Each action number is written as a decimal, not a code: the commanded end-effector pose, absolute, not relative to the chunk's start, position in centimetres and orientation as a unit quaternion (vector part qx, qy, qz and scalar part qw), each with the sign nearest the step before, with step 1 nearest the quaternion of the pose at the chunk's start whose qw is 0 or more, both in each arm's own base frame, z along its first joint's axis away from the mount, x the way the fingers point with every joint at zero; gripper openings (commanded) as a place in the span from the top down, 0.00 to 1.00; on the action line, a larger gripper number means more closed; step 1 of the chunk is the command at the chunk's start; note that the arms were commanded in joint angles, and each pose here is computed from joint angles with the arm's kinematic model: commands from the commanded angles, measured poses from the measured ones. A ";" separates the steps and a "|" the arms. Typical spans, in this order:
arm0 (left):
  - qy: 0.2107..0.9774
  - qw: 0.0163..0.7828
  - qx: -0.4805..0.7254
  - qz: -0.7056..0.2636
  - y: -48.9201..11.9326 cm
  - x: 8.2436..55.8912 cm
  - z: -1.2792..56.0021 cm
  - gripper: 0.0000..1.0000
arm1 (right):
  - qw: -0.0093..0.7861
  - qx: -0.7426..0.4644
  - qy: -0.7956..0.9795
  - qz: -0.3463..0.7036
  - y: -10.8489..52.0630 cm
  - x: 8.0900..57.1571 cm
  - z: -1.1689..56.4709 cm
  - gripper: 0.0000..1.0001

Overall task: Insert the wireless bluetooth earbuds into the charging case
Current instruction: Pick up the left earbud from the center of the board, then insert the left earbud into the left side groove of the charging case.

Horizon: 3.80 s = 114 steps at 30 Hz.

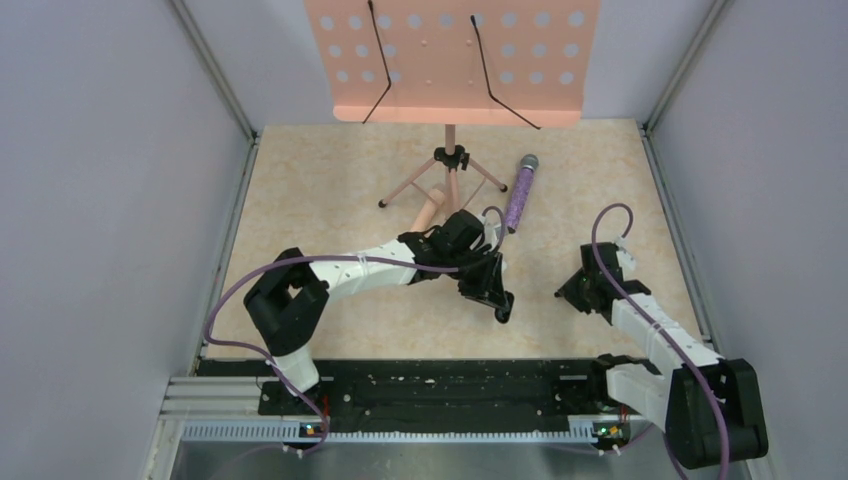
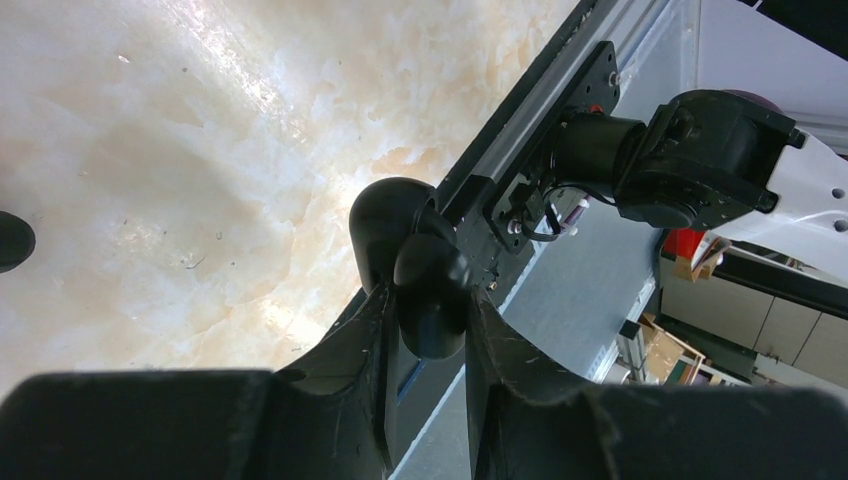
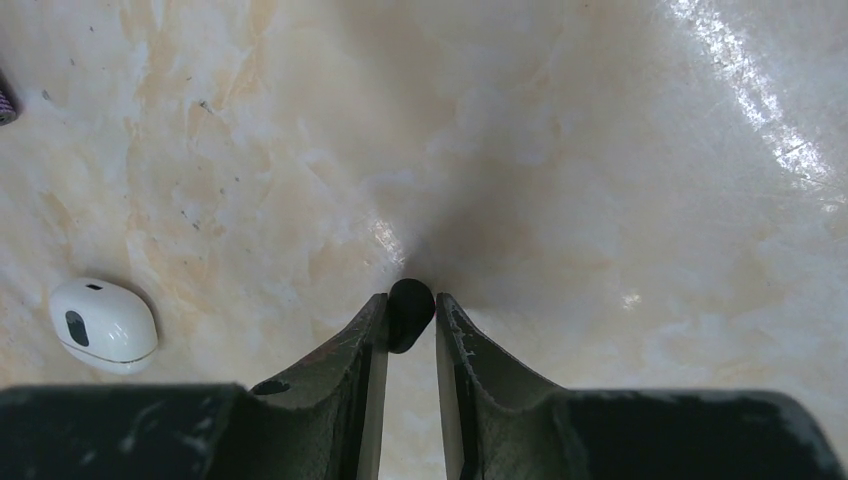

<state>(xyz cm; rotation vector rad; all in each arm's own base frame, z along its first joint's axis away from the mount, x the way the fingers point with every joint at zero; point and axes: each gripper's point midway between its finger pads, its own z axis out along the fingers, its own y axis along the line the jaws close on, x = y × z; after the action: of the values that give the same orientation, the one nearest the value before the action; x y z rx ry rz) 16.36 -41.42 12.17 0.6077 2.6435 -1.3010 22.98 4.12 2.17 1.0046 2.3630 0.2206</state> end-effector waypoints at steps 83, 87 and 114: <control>0.753 0.177 0.261 -0.578 -46.5 17.9 24.5 1.00 | 0.401 0.022 0.853 0.335 12.8 18.6 20.4 1.00; 0.757 0.179 0.249 -0.577 -46.4 18.0 24.7 1.00 | 0.396 0.026 0.854 0.336 12.9 18.6 20.1 1.00; 0.755 0.193 0.233 -0.581 -46.4 18.4 25.7 1.00 | 0.385 0.042 0.876 0.287 12.2 18.5 18.3 1.00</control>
<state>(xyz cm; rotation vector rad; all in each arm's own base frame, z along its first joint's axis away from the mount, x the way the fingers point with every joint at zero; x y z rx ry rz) 19.30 -45.54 20.76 0.5995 2.2717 -1.5114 17.87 13.24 18.54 0.0857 2.2318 0.8266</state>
